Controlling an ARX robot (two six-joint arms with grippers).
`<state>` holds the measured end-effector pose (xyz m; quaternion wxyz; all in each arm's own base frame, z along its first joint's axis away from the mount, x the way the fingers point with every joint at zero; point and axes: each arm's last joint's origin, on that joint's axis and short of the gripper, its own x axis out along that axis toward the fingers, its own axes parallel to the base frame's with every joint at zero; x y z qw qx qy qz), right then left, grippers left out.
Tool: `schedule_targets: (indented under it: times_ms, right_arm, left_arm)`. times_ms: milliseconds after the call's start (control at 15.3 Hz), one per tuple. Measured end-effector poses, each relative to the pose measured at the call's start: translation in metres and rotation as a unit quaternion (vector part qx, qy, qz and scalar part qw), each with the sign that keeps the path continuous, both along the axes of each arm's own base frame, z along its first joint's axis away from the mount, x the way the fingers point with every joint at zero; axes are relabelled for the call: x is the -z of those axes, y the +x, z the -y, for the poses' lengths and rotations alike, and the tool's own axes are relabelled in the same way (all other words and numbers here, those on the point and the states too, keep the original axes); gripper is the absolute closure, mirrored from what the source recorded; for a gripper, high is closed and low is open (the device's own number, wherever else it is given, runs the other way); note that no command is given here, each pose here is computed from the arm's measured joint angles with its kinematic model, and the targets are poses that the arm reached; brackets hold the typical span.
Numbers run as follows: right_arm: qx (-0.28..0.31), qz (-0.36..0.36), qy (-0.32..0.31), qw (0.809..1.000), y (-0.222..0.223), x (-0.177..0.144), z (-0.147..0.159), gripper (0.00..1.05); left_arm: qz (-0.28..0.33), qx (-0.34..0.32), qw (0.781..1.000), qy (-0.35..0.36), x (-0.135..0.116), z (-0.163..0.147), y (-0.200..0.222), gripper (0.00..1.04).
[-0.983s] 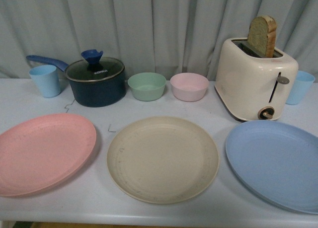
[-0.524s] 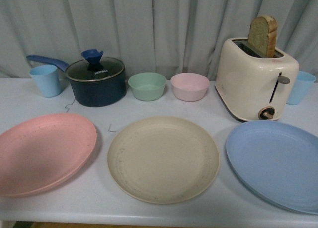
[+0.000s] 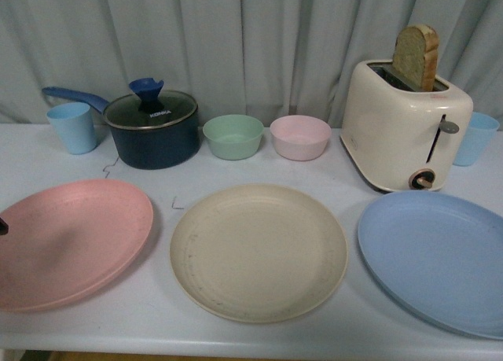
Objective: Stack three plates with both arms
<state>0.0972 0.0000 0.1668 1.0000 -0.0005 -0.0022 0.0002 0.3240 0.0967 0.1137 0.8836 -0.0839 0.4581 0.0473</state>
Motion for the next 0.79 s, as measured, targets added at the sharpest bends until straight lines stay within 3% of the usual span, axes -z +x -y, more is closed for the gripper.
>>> schedule_targets:
  times_ms: [590, 786]
  right_arm:
    - [0.000, 0.000, 0.000, 1.000, 0.000, 0.000, 0.000, 0.06]
    - [0.000, 0.000, 0.000, 1.000, 0.000, 0.000, 0.000, 0.06]
  left_arm:
    - [-0.023, 0.008, 0.999, -0.031, 0.046, -0.028, 0.043, 0.07]
    - [-0.015, -0.004, 0.999, -0.031, 0.054, -0.036, 0.049, 0.39]
